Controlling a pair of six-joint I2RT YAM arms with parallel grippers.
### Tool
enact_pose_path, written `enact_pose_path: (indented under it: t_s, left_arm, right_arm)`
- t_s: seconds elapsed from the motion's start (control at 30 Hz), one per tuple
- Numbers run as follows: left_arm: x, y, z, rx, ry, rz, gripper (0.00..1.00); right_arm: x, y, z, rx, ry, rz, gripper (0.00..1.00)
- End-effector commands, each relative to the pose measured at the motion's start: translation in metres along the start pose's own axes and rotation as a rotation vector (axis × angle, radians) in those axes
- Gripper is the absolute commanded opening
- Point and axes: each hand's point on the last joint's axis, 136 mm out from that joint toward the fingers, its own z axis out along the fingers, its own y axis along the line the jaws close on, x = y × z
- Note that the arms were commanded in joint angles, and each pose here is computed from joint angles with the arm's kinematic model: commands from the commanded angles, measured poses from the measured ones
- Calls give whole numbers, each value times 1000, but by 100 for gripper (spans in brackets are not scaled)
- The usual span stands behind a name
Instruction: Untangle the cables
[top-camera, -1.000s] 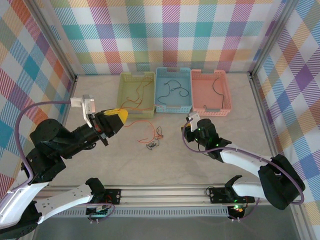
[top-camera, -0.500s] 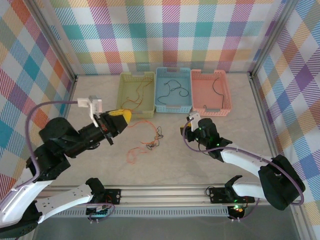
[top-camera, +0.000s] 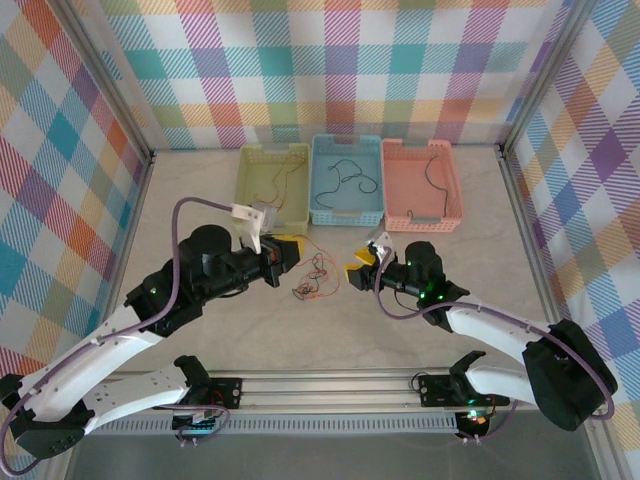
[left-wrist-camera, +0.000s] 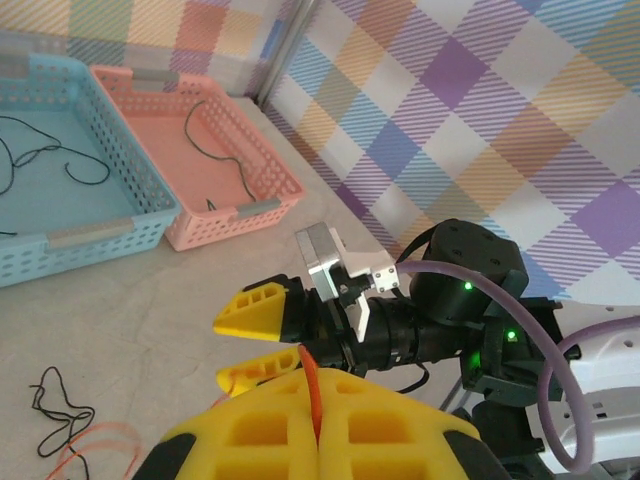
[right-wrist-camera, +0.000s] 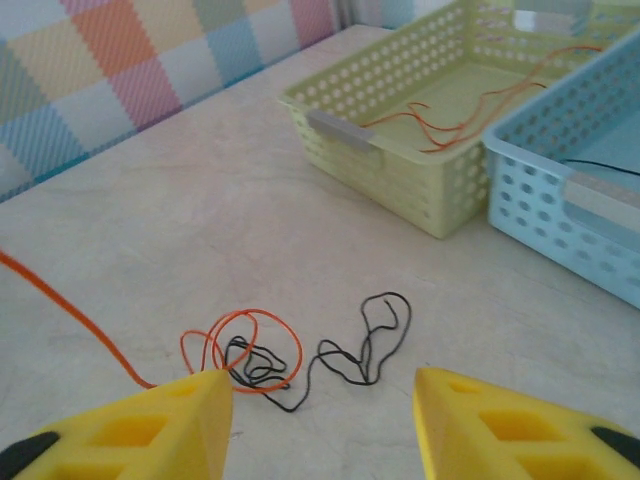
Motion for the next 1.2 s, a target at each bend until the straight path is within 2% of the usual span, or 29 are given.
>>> enact_pose_path:
  t_s: [0.0,0.37,0.63,0.8,0.97,1.07,1.17]
  left_arm:
    - [-8,-13,3,58,-15,-7,0]
    - [-14,-21,14,99,-26,-57,0]
    - [-25,-26,20,98,-36,-80,0]
    - [-30,-28,25,92,-29,-71,0]
    - [-35,-28,28,78,-36,-62,0]
    - [-39,-31,30,82,-32,-53,0]
    - [-46,-36,33,86,-35,-43,0]
  right_arm:
    - [-16,19,-3,-98,-67,-64,54]
    - [-20,29,-7,-146,-68,-56,55]
    - [-27,31,-21,-117,-91,-67,56]
    - [-16,0,-19,66,-2,1,54]
    - [-6,-17,-26,172,38,45,52]
    - [-3,-11,-26,139,25,32,49]
    - [-6,5,-22,41,23,1,47]
